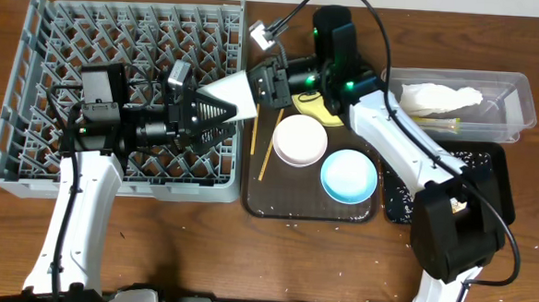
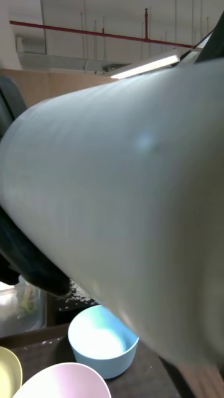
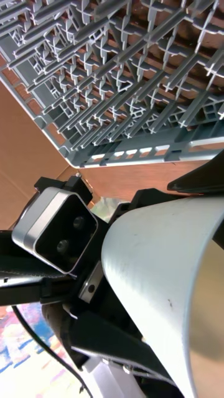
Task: Sort waste into correct bins and load items into the dishwasher
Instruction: 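Hand the white cup from the right gripper to the left gripper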
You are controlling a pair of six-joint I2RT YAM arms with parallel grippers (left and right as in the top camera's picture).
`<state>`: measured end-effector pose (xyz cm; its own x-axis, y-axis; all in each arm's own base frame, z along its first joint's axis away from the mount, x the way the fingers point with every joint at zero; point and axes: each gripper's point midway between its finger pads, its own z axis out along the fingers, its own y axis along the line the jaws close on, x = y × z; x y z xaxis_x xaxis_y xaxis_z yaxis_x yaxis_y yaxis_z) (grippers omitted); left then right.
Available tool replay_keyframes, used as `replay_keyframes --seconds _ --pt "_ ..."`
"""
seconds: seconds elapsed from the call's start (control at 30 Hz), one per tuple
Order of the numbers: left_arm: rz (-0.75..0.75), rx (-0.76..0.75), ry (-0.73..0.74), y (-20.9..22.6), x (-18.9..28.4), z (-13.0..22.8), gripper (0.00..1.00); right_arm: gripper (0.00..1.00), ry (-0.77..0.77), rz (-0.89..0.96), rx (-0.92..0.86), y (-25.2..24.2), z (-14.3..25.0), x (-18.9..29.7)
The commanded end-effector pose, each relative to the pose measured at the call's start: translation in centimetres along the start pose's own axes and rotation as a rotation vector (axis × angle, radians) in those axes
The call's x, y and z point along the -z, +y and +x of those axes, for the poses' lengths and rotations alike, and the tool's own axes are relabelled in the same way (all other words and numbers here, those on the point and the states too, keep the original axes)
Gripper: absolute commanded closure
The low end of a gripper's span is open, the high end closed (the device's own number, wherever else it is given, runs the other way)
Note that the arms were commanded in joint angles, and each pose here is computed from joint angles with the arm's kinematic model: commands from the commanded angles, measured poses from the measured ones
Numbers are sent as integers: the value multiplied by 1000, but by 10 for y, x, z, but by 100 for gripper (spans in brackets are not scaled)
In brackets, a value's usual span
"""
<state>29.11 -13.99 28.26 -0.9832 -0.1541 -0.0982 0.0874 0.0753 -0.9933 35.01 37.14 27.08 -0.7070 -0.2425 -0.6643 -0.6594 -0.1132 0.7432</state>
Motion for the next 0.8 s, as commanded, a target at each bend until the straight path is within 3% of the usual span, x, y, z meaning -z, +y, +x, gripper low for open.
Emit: replay_keyframes --seconds 0.0,0.47,0.77 --pt "21 -12 7 -7 2 0 15 99 30 -53 -17 7 5 0" --pt "19 -11 -9 -7 6 -2 16 99 52 -33 -51 -1 20 -2" --pt "19 -11 -9 -7 6 -2 32 99 40 -2 -51 -6 18 -2"
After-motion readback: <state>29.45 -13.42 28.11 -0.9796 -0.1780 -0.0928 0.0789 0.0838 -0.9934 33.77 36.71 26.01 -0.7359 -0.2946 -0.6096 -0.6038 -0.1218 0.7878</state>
